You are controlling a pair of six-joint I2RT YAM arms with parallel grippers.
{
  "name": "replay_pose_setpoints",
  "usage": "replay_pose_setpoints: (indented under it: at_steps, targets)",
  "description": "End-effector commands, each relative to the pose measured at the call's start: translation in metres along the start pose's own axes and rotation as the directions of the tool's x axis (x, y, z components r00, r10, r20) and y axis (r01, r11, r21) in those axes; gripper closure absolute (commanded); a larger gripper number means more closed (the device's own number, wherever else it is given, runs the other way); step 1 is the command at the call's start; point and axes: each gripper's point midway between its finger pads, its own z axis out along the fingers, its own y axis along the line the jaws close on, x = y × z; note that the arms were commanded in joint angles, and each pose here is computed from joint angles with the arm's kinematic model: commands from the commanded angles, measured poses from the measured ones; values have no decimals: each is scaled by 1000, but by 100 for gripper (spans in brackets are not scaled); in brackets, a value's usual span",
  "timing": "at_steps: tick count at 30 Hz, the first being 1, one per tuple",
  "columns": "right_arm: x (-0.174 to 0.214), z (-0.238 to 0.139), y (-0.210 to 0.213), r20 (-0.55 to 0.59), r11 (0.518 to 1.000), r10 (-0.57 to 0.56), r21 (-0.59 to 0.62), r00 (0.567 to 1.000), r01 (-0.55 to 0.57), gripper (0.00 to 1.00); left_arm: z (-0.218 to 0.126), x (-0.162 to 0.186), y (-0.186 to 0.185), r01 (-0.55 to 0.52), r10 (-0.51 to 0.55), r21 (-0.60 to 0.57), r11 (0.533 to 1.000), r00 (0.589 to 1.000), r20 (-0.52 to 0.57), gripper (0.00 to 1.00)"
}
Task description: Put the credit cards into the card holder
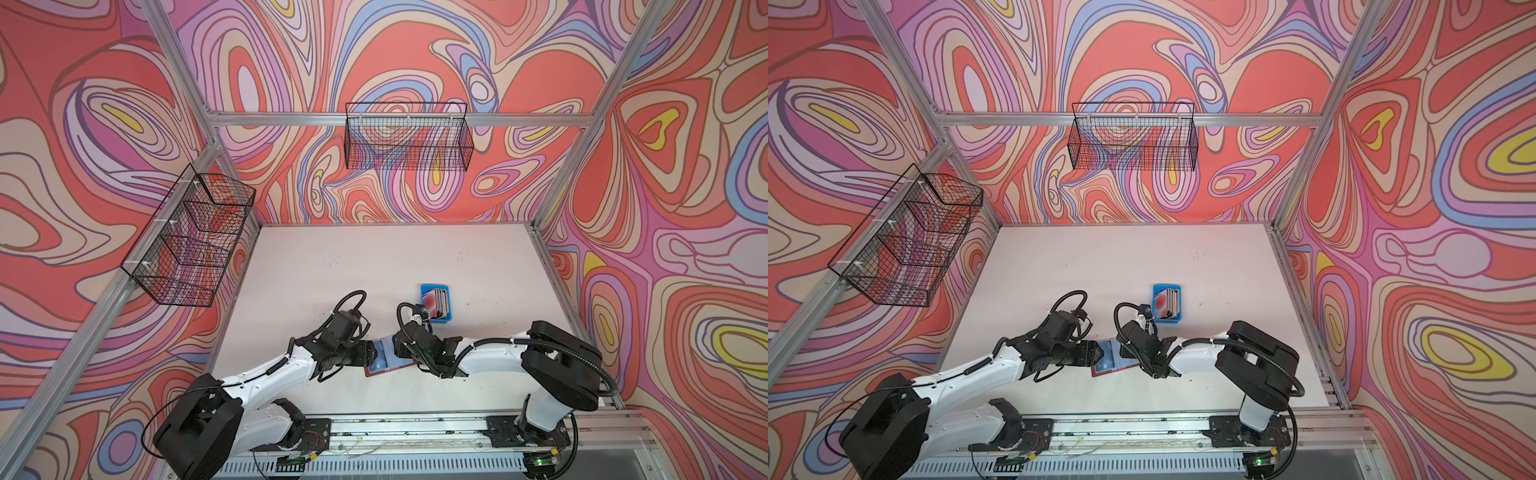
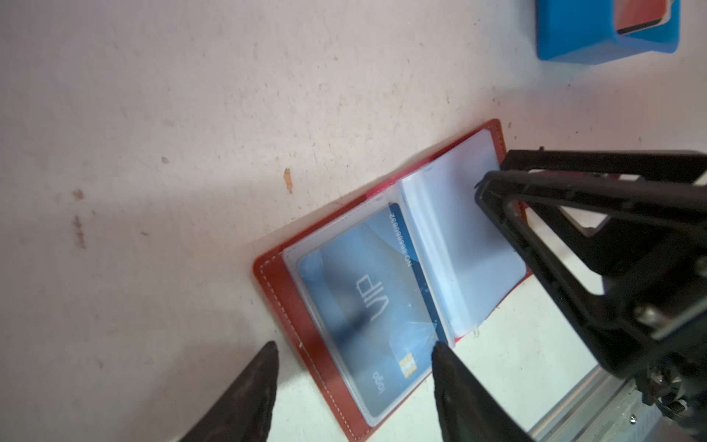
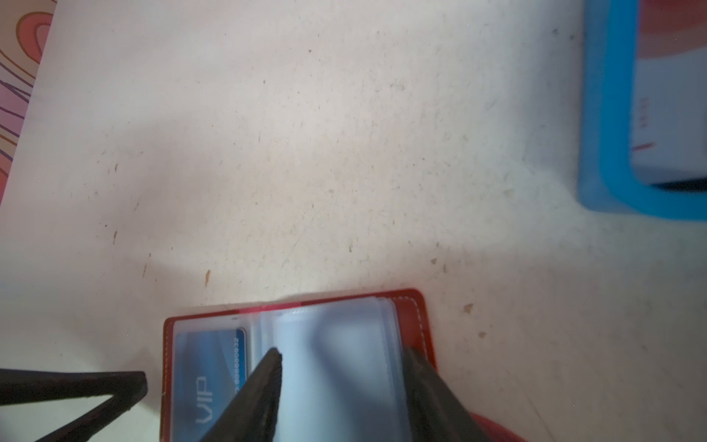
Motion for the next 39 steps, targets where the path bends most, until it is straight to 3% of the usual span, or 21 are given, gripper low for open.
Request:
replay_pose_setpoints:
  at_steps: [1, 14, 39]
  targets:
    - [5, 4, 2, -25, 1000, 11, 1, 1000, -11, 48, 1, -3, -4, -1, 1, 2, 1000, 1000, -6, 34]
    - [-10, -25, 13, 48, 1000, -16, 6, 999, 16, 46, 9, -13, -15, 6, -5, 26, 1000, 1000, -23, 34]
    - [17, -6, -2, -10, 999, -1, 46, 1000, 1, 47, 11, -12, -16, 12, -11, 36, 999, 999, -33, 35]
